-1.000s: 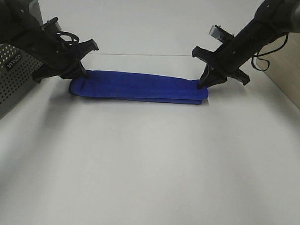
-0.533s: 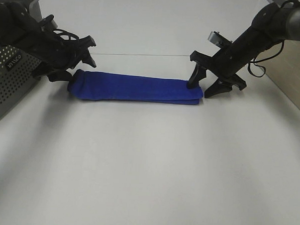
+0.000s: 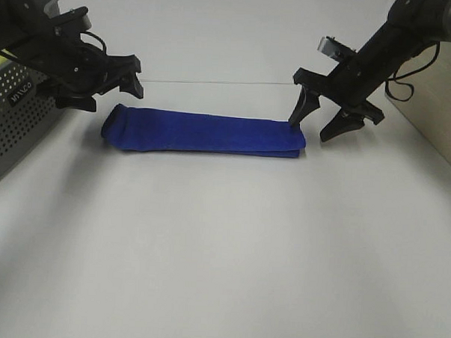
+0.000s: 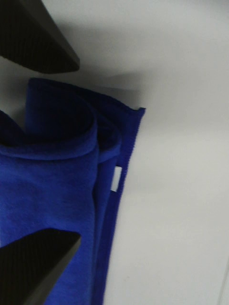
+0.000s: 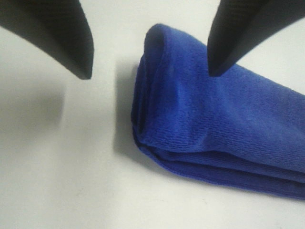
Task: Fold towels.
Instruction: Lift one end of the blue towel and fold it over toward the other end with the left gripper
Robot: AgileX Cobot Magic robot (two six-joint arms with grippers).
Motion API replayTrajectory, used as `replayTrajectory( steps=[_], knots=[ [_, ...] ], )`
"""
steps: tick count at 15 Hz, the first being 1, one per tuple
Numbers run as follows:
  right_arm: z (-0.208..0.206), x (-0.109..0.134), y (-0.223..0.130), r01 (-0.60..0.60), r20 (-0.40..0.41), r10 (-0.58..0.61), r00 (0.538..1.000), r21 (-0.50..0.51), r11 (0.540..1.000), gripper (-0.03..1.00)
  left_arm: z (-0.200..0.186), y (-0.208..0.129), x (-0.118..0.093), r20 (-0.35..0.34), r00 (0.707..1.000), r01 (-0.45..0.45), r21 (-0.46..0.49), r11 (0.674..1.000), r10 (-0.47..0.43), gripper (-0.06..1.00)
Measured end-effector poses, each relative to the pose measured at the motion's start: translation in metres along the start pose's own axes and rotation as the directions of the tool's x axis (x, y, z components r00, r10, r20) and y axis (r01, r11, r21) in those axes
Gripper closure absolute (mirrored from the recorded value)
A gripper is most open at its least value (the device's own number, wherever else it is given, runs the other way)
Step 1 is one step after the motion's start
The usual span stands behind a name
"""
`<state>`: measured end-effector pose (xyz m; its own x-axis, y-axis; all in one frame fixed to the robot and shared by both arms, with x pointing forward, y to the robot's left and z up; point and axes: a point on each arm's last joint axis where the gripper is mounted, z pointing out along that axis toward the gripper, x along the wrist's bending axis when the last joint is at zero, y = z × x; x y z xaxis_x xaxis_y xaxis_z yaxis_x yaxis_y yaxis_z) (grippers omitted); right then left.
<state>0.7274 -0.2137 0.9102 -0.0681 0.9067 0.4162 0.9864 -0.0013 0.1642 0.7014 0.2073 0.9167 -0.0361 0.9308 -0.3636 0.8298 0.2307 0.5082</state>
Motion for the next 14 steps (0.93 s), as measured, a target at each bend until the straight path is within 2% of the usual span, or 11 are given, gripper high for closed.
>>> replayTrajectory(
  steps=[2, 4, 6, 11, 13, 14],
  knots=[
    [-0.016, 0.006, 0.002, 0.021, 0.010, -0.021, 1.000, -0.032, 0.999, 0.32, 0.000, -0.007, 0.003, -0.028, 0.995, -0.090, 0.077, 0.993, 0.092, 0.11],
    [-0.020, 0.006, 0.002, 0.034, 0.026, -0.033, 0.999, -0.036, 0.999, 0.32, 0.000, -0.010, 0.005, -0.042, 0.989, -0.137, 0.120, 0.983, 0.143, 0.11],
    [-0.020, 0.006, 0.002, 0.034, 0.027, -0.033, 0.999, -0.035, 0.999, 0.32, 0.000, -0.010, 0.006, -0.047, 0.984, -0.163, 0.122, 0.979, 0.170, 0.11],
    [-0.020, 0.006, 0.002, 0.034, 0.027, -0.033, 0.999, -0.035, 0.999, 0.32, 0.016, -0.015, 0.013, -0.064, 0.983, -0.166, 0.105, 0.980, 0.174, 0.11],
    [-0.020, 0.006, 0.003, 0.034, 0.028, -0.033, 0.999, -0.042, 0.999, 0.32, 0.025, -0.012, 0.017, -0.080, 0.982, -0.167, 0.035, 0.985, 0.170, 0.11],
    [-0.020, 0.006, 0.003, 0.034, 0.028, -0.033, 0.999, -0.042, 0.999, 0.32, 0.025, -0.012, 0.017, -0.080, 0.982, -0.167, 0.035, 0.985, 0.170, 0.11]
  ],
)
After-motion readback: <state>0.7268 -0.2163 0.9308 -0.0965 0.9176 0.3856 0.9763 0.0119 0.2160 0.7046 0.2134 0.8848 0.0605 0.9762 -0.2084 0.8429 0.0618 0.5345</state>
